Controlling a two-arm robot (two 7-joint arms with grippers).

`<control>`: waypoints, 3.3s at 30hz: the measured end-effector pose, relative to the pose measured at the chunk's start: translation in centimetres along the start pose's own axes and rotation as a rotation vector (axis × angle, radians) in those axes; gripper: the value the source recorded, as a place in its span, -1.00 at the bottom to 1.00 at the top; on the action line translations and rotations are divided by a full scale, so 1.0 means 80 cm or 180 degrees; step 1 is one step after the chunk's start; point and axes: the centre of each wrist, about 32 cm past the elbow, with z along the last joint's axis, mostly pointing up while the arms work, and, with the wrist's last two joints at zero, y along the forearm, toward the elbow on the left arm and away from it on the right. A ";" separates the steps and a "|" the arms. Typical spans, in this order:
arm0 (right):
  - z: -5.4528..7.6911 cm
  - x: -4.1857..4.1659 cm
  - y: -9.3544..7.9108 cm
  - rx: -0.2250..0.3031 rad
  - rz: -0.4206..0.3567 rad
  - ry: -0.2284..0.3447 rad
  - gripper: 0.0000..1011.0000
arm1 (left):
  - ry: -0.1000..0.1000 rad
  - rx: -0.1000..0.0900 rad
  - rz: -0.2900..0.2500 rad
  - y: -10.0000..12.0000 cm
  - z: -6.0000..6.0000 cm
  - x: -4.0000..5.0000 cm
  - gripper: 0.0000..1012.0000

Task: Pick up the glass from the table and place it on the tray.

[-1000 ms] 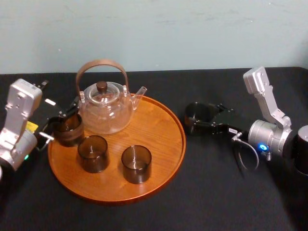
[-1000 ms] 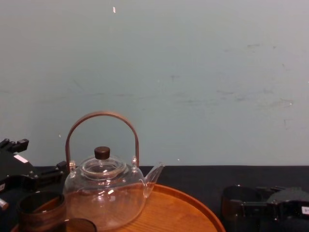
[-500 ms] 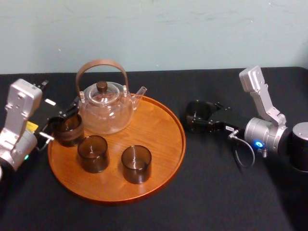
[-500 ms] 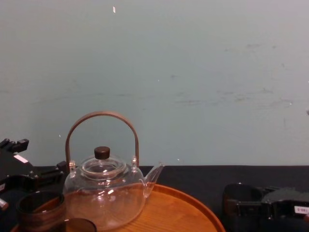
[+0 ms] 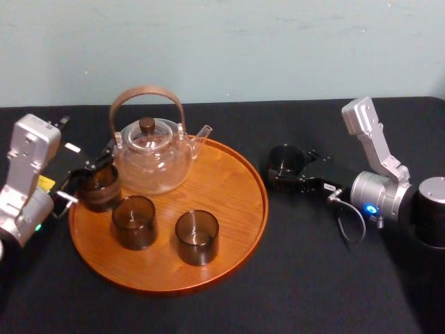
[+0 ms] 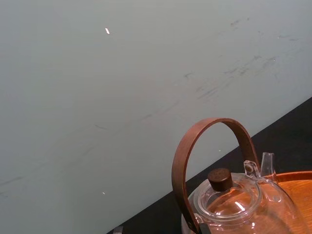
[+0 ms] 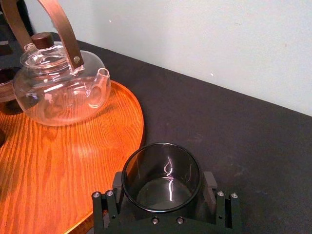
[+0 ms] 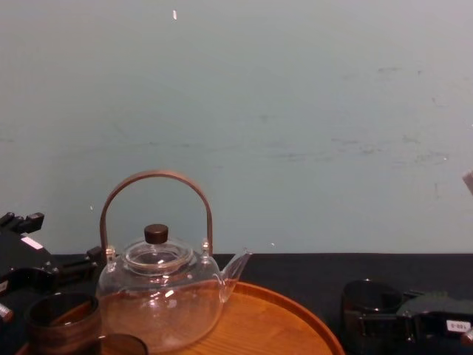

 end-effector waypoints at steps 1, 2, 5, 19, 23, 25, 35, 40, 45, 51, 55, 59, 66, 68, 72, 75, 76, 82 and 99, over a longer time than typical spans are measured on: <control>0.000 0.000 0.000 0.0000 -0.0001 0.0000 0.98 | 0.0000 0.0000 0.0000 0.000 0.000 0.000 0.98; 0.000 0.000 0.000 0.0001 -0.0001 -0.0001 0.98 | 0.0000 0.0000 0.0000 0.000 0.000 0.000 0.98; 0.000 0.000 0.000 0.0003 -0.0001 -0.0001 0.98 | 0.0000 0.0000 0.0000 0.000 0.000 0.000 0.98; 0.001 0.000 -0.001 0.0010 -0.0006 0.0003 0.80 | 0.0000 0.0000 0.0000 0.000 0.000 0.000 0.98; 0.001 0.000 -0.001 0.0010 -0.0008 0.0005 0.80 | 0.0000 0.0000 0.0000 0.000 0.000 0.000 0.98; 0.001 0.000 -0.001 0.0010 -0.0008 0.0005 0.80 | 0.0000 0.0000 0.0000 0.000 0.000 0.000 0.98; 0.001 0.000 -0.001 0.0009 -0.0007 0.0007 0.80 | 0.0000 0.0000 0.0000 0.000 0.000 0.000 0.98; 0.001 0.000 -0.001 0.0009 -0.0007 0.0007 0.80 | 0.0000 0.0000 0.0000 0.000 0.000 0.000 0.98; 0.001 0.000 -0.001 0.0009 -0.0007 0.0007 0.80 | 0.0000 0.0000 0.0000 0.000 0.000 0.000 0.98; 0.001 0.001 -0.001 0.0030 0.0015 0.0028 0.80 | 0.0000 0.0000 0.0000 0.000 0.000 0.000 0.98; 0.003 0.000 -0.003 0.0063 0.0043 0.0035 0.80 | 0.0000 0.0000 0.0000 0.000 0.000 0.000 0.98; 0.011 -0.002 -0.004 0.0121 0.0089 -0.0006 0.80 | 0.0000 0.0000 0.0000 0.000 0.000 0.000 0.98; 0.027 -0.014 0.001 0.0200 0.0249 -0.0114 0.80 | 0.0000 0.0000 0.0000 0.000 0.000 0.000 0.98; 0.030 -0.016 0.005 0.0209 0.0291 -0.0135 0.80 | 0.0000 0.0000 0.0000 0.000 0.000 0.000 0.98; 0.039 -0.022 0.021 0.0206 0.0430 -0.0204 0.80 | 0.0000 0.0000 0.0000 0.000 0.000 0.000 0.98; 0.044 -0.025 0.035 0.0174 0.0515 -0.0245 0.80 | 0.0000 0.0000 0.0000 0.000 0.000 0.000 0.98; 0.045 -0.026 0.039 0.0167 0.0534 -0.0253 0.80 | 0.0000 0.0000 0.0000 0.000 0.000 0.000 0.98; 0.048 -0.030 0.065 0.0105 0.0663 -0.0286 0.80 | 0.0000 0.0000 0.0000 0.000 0.000 0.000 0.98; 0.033 -0.037 0.083 -0.0044 0.0785 -0.0244 0.80 | 0.0000 0.0000 0.0000 0.000 0.000 0.000 0.98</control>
